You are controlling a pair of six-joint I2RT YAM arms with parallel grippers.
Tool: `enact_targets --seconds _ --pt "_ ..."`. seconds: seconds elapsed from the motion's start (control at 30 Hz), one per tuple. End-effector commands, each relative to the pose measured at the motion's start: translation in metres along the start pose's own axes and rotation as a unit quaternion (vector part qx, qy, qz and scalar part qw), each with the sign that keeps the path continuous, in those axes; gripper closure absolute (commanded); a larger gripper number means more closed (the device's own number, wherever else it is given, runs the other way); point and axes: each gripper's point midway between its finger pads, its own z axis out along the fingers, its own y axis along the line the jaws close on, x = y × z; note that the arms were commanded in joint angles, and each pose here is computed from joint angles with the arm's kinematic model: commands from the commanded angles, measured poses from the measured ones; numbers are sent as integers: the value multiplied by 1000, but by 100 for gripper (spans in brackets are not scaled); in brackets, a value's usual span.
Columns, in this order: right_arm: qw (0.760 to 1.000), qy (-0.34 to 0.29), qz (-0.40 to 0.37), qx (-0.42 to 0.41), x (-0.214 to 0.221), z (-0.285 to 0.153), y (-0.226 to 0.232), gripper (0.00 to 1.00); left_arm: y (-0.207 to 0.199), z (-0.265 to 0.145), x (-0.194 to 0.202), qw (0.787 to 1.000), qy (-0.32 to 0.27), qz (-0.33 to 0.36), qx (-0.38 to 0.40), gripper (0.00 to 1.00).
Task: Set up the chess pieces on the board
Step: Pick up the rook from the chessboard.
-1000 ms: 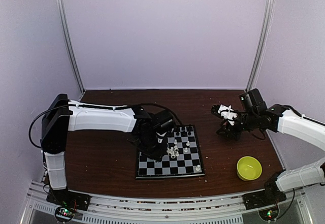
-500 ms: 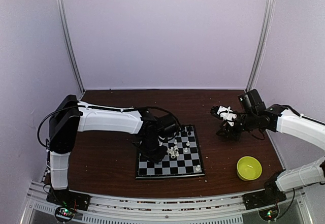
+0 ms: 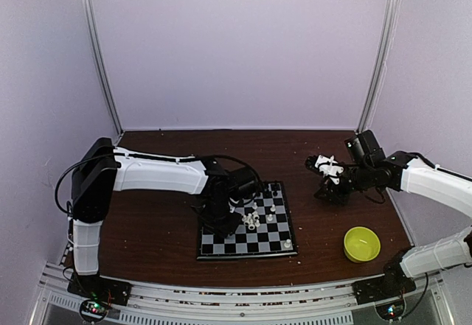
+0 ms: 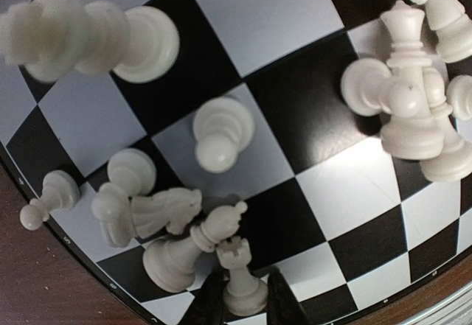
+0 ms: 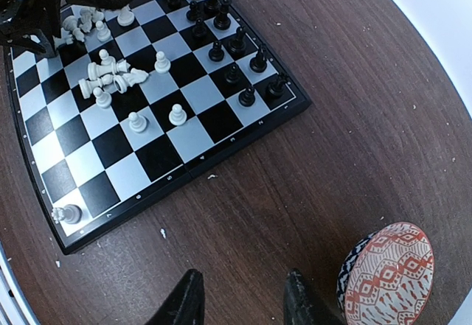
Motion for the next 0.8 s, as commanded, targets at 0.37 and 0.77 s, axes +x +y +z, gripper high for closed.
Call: enact_targets --seconds 0.37,0.77 --pt "999 -34 32 1 -16 -15 -2 65 -11 -21 -1 986 -77 135 54 88" --pt "968 -72 162 -175 -84 -33 29 63 -49 -109 -26 906 -316 213 185 87"
